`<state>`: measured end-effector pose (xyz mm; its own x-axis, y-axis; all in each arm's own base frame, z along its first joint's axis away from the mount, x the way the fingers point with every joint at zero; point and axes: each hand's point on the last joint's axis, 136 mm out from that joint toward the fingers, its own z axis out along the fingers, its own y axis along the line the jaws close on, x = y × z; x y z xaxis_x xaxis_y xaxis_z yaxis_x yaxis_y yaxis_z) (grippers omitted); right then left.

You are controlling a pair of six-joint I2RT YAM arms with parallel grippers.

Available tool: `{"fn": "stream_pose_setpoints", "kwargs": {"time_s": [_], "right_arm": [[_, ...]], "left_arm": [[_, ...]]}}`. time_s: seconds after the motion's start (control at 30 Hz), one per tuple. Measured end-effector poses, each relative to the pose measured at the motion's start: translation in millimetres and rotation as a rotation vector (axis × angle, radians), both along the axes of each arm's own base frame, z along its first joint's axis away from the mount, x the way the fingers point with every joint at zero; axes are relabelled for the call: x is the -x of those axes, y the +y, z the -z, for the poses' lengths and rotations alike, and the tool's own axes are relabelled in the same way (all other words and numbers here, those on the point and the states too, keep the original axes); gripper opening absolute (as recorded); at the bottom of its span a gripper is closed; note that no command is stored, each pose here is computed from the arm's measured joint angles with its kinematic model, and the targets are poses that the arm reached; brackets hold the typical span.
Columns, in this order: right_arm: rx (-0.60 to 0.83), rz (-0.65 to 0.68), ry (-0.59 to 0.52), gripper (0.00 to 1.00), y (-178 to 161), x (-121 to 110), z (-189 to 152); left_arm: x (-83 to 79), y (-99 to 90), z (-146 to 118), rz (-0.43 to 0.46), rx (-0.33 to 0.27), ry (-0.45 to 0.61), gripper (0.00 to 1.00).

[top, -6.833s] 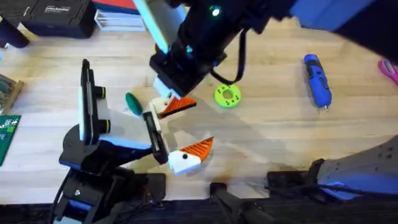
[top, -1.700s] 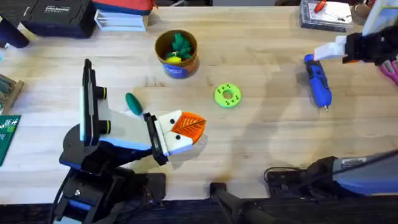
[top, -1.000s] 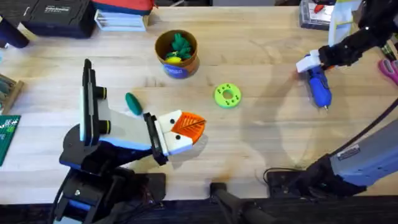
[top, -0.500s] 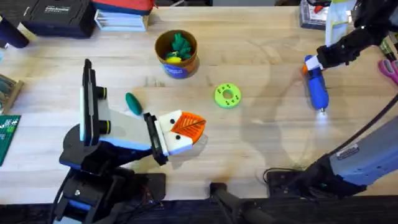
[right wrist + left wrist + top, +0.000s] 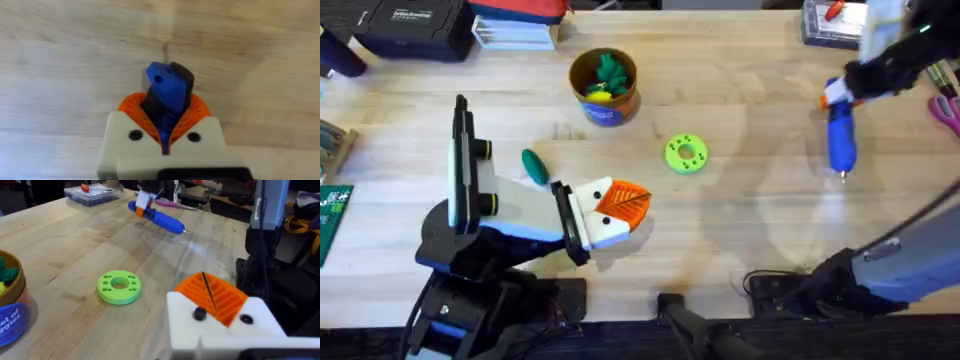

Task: Pick up the gripper from the table and insert it into the empty holder that is missing its gripper. Then pick up a screw, insert it into the mounting hole, and use the screwdriver to tighten it. Finally, clean up the table by picking up the vegetable and placing it into the bucket.

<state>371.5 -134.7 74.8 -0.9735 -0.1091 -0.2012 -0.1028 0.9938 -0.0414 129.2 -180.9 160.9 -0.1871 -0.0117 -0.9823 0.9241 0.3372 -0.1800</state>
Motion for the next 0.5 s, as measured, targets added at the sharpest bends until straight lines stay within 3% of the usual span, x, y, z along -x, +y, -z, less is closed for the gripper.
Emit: {"fn": "stream_pose_setpoints", "kwargs": {"time_s": [0.13, 0.3, 0.5], "right_arm": [[0.052, 0.047, -0.170, 0.030, -1, 0, -69], [0.098, 0.104, -0.362, 0.030, 4, 22, -146], [0.082, 0.087, -0.533, 0.030, 39, 61, -192]], "left_arm": [[0.0, 0.0, 0, 0.000, 0.000, 0.000, 0.004], [0.0, 0.0, 0, 0.000, 0.000, 0.000, 0.004], [0.0, 0.0, 0, 0.000, 0.000, 0.000, 0.004]]}}
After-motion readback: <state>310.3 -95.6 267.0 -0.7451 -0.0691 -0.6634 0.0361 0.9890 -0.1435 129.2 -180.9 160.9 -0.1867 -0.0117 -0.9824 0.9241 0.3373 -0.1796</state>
